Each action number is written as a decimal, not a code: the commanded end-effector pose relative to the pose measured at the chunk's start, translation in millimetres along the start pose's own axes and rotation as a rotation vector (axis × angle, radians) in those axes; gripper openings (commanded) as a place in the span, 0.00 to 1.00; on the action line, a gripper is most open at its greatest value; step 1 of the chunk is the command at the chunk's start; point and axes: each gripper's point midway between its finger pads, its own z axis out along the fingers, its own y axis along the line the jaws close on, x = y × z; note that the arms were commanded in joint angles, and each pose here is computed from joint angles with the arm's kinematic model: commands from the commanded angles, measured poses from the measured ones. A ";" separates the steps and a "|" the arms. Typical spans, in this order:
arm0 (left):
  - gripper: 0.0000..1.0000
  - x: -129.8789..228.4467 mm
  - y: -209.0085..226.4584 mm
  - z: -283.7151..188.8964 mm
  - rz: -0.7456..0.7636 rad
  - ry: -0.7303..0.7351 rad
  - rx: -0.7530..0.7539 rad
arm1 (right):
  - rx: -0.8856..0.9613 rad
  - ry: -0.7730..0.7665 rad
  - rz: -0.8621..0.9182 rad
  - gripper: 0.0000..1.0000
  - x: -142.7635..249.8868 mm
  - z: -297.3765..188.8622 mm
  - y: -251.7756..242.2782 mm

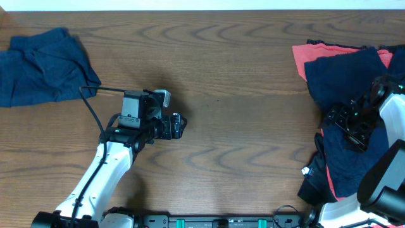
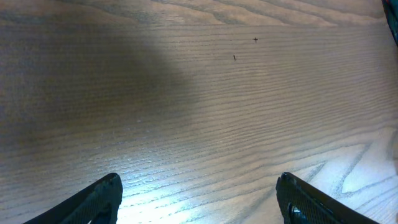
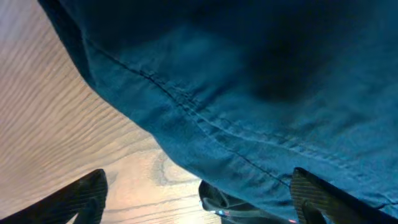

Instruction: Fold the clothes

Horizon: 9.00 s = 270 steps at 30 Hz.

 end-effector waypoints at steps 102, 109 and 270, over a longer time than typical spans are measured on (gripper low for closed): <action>0.66 -18.7 -5.0 -2.2 0.032 -0.054 0.008 | 0.084 -0.170 -0.220 0.52 -32.7 29.9 45.3; 0.66 -18.6 -5.0 -2.2 0.031 -0.054 0.008 | 0.084 -0.171 -0.208 0.07 -27.3 50.6 37.7; 0.06 -39.5 -63.9 122.5 -0.025 0.029 0.296 | -0.236 -0.626 -1.071 0.99 207.6 -177.0 218.6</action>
